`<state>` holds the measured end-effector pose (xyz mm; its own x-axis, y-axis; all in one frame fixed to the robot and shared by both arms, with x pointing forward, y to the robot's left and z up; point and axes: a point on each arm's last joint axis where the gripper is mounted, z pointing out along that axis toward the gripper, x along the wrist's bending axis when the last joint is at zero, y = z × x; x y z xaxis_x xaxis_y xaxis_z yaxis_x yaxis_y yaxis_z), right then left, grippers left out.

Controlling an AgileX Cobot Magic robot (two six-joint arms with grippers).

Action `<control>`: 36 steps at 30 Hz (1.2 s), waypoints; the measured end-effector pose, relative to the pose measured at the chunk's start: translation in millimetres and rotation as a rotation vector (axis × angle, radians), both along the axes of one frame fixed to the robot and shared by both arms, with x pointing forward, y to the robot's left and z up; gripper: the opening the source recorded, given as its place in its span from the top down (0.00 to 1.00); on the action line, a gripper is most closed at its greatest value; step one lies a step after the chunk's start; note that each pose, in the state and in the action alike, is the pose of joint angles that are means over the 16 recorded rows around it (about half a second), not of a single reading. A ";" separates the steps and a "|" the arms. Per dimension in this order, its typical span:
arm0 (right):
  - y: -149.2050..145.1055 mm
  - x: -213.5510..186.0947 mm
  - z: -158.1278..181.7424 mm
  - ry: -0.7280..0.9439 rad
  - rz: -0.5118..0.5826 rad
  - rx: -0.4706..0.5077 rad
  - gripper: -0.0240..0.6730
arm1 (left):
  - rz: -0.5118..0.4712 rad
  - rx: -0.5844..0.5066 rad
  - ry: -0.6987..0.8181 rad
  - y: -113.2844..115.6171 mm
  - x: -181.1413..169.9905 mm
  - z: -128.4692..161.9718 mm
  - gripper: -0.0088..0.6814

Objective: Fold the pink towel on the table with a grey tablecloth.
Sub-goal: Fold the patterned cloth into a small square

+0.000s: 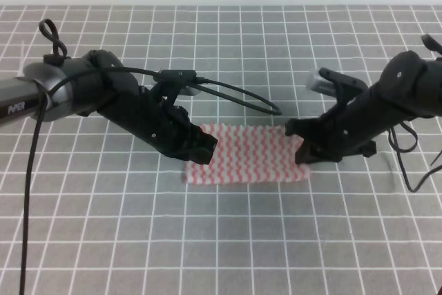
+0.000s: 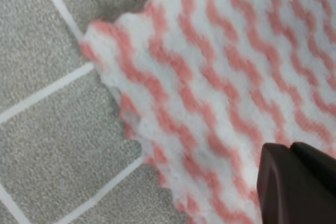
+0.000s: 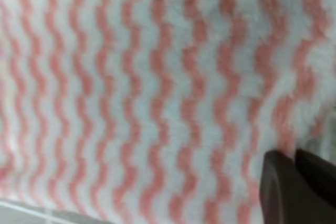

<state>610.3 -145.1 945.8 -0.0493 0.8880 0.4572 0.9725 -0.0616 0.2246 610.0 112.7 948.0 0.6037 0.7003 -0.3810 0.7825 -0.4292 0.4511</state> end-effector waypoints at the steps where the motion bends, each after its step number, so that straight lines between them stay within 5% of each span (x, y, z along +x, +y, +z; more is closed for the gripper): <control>1: 0.7 0.7 1.4 -0.003 0.003 0.006 0.97 | 0.000 0.000 0.000 0.0 0.0 0.0 0.99; 13: 9.2 6.4 16.6 -0.033 0.046 0.084 0.98 | 0.001 0.001 -0.003 0.1 0.3 -0.2 0.99; 26: 1.9 3.2 13.2 0.013 0.040 -0.008 0.98 | 0.001 0.002 -0.003 0.1 0.6 -0.7 0.99; 36: -0.6 5.0 11.5 0.006 0.018 -0.036 0.86 | -0.002 0.004 -0.001 0.2 0.6 -1.7 0.99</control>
